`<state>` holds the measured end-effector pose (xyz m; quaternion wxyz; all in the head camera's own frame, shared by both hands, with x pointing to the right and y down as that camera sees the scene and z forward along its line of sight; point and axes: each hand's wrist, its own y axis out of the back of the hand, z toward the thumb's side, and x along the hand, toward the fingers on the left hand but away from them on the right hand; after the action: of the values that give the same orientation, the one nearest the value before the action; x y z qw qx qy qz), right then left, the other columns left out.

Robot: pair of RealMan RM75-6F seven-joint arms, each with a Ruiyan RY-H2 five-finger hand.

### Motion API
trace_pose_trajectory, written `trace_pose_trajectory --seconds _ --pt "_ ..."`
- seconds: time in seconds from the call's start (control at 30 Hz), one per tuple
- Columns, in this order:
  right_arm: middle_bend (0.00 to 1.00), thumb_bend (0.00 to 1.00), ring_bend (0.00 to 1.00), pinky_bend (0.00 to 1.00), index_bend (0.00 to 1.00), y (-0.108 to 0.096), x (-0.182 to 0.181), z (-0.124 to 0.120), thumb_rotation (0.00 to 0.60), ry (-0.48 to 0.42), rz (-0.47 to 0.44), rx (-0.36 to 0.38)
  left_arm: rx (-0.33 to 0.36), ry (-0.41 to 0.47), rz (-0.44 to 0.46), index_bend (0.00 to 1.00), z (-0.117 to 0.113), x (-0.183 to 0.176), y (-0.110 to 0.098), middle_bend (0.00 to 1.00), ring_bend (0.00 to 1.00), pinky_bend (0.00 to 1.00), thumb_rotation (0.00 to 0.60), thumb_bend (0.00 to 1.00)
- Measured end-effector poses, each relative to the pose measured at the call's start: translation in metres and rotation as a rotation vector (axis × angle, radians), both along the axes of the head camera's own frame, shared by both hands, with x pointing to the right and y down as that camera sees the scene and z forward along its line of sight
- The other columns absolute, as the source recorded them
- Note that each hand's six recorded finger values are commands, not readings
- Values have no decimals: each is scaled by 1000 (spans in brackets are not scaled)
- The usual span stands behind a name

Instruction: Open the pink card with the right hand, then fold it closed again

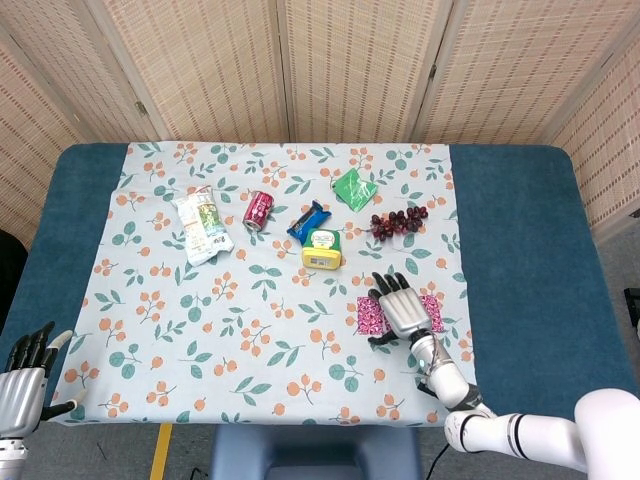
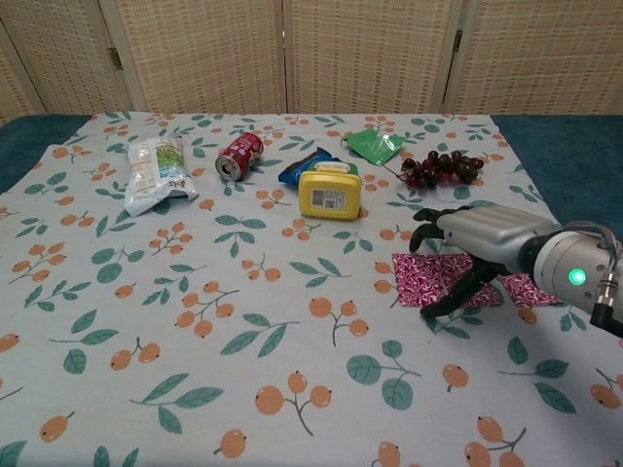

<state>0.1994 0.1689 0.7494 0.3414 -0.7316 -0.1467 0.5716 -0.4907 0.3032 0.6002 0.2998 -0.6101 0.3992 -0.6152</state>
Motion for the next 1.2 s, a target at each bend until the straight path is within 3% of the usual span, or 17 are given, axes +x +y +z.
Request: trace_pose_trajectory --seconds 0.13,0.6,0.87,1.2 --pt "3 103 0 0 198 0 0 1 416 3 -6 10 0 0 -1 172 0 0 0 0 43 0 600 214" --pt "22 103 0 0 201 0 -1 4 471 -2 7 8 0 -1 -3 173 1 -1 0 0 43 0 600 214" --pt "46 103 0 0 274 1 1 3 529 -8 22 1 0 -2 -4 173 0 -2 0 0 43 0 600 213" --pt "51 103 0 0 292 1 1 -1 540 -29 36 2 0 -2 -5 173 1 -3 1 0 43 0 600 214"
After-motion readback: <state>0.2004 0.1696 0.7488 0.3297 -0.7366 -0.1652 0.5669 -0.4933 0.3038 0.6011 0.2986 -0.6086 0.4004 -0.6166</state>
